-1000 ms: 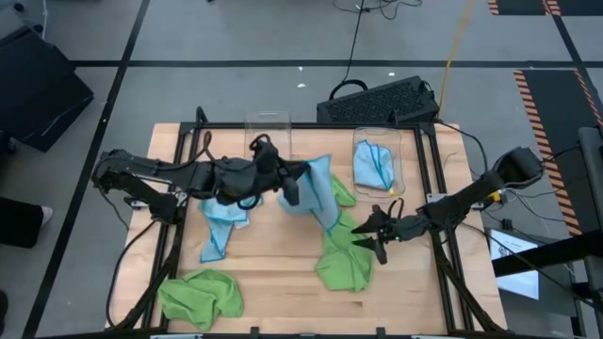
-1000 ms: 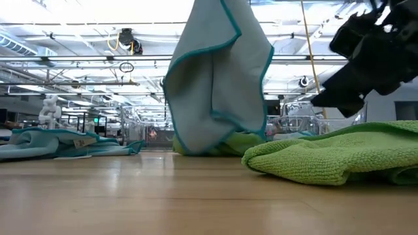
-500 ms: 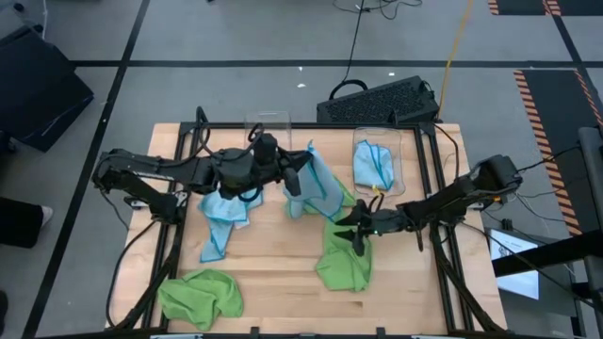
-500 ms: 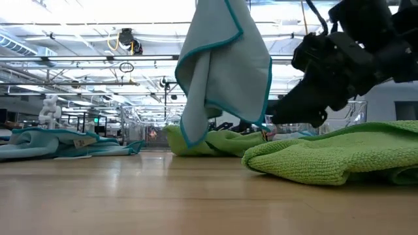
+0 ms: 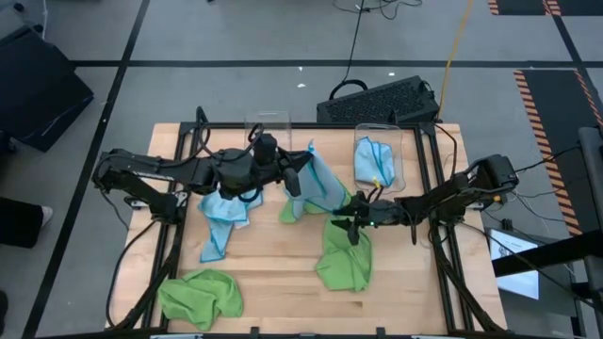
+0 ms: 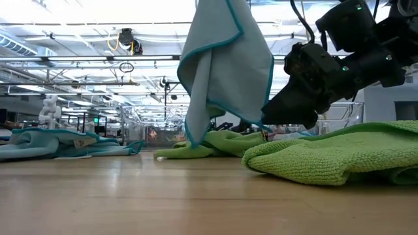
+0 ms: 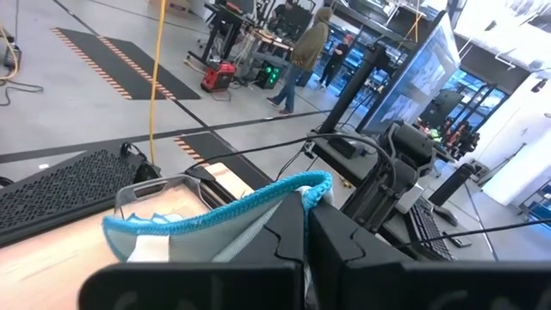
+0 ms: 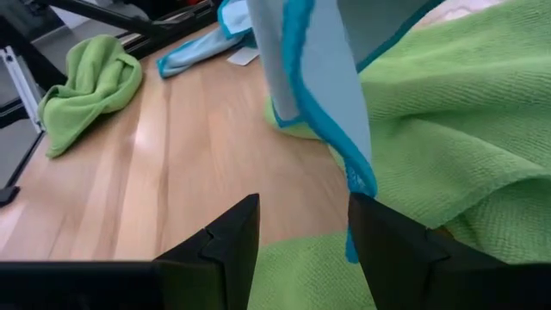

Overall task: Fold microfiber towels
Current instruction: Fold the right blue microfiber towel

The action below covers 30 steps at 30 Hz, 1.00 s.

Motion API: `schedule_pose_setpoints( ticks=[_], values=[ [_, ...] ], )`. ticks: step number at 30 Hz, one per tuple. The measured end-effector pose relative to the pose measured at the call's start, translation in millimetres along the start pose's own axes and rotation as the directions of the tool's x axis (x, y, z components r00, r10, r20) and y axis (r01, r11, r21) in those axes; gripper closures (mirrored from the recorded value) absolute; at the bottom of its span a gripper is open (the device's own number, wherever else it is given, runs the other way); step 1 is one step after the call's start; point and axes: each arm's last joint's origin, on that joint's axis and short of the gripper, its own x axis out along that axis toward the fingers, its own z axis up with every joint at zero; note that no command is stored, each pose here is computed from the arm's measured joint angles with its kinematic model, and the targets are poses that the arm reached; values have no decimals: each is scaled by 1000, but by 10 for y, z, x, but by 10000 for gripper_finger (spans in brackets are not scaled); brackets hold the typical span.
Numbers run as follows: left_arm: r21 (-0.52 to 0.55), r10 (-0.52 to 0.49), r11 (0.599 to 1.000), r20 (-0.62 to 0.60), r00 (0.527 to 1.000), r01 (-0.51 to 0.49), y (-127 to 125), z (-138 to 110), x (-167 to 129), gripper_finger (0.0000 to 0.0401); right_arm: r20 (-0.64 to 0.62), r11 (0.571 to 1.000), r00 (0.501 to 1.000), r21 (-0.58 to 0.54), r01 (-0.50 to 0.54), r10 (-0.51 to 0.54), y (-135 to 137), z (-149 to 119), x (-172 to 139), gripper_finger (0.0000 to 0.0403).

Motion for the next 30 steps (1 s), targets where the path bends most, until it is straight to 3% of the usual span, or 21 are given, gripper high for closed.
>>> schedule_pose_setpoints(
  ticks=[5,11,19,30],
  values=[
    [-2,-4,1000,6,1000,4,-4,7,0,399,-6,1000,1000,3,3,-3,-3,-6,0,232],
    [11,-12,1000,2,1000,12,-24,-5,-13,399,-29,995,1000,95,13,-11,-2,-22,-16,232],
    [16,-23,1000,-2,1000,23,-45,-15,-27,399,9,997,997,29,72,-72,61,-18,-83,232],
    [12,-39,999,24,999,39,-58,34,-51,396,7,998,998,22,58,-58,86,-20,-95,243]
  ],
)
